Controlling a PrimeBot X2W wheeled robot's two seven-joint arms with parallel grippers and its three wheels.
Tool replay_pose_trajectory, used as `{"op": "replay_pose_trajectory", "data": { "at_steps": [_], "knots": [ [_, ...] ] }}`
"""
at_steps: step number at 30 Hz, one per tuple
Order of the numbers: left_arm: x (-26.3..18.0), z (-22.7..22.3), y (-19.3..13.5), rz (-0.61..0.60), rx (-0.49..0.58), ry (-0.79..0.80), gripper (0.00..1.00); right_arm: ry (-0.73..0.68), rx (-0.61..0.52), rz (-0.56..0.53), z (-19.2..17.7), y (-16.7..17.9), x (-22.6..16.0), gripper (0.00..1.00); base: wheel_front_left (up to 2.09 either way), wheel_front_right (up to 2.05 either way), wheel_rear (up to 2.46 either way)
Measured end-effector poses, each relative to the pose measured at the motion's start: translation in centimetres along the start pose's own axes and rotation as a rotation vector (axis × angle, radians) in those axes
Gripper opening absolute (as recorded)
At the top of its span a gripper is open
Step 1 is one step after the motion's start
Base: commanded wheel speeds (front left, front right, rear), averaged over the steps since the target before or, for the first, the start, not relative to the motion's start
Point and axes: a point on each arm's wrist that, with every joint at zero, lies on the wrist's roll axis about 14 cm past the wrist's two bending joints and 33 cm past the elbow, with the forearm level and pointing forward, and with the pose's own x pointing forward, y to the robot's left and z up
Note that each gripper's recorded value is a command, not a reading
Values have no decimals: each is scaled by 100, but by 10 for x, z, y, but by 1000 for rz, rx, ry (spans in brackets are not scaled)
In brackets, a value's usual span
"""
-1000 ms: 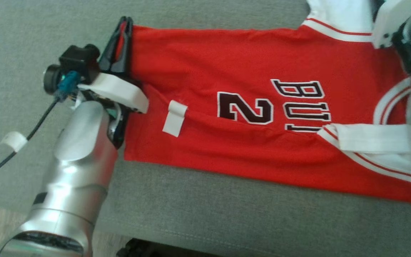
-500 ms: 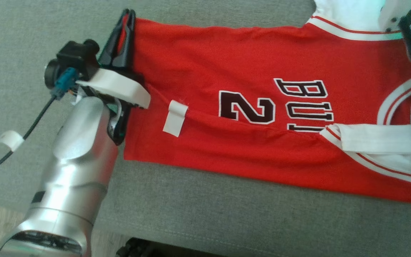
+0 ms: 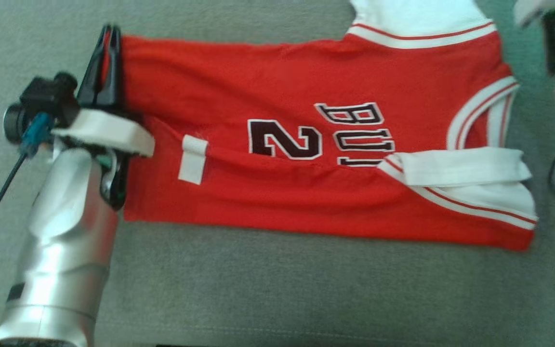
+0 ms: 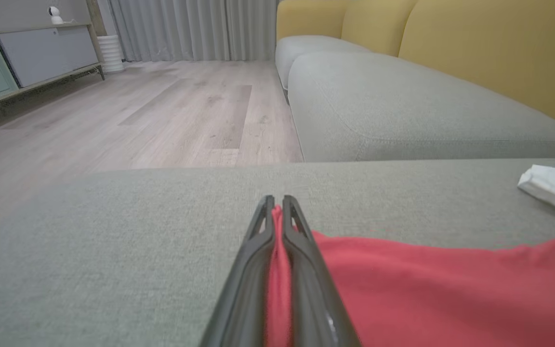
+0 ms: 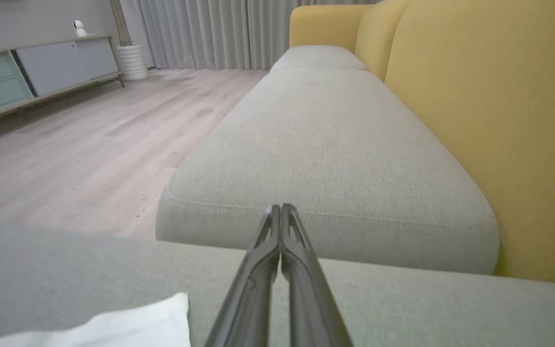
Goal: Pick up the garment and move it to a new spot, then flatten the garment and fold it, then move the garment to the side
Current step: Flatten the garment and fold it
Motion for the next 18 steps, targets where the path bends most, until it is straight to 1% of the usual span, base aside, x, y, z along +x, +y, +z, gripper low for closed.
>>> {"op": "replay_pose_trajectory", "data": {
  "at_steps": [4, 7, 8, 9, 13, 18],
  "knots": [
    [-2, -10, -1, 4, -12, 25, 0, 42, 10, -19, -18, -7, -20, 0, 0, 0, 0],
    [0, -8, -5, -3, -20, 18, 0, 26, 27, -36, -11, -14, -24, 0, 0, 0, 0],
    [0, -6, -5, 0, -22, 15, 0, 14, 35, -39, -7, -14, -24, 65, 0, 0, 0],
    [-1, -5, -3, 4, -19, 13, 0, 4, 38, -39, -3, -14, -24, 100, 0, 0, 0],
    [-9, -9, -1, 16, -20, 26, 0, -32, 69, -18, 7, -1, -29, 100, 0, 0, 0],
    [-15, -14, 2, 31, -27, 39, 0, 31, 78, 0, -20, 7, -42, 100, 0, 0, 0]
  ]
}}
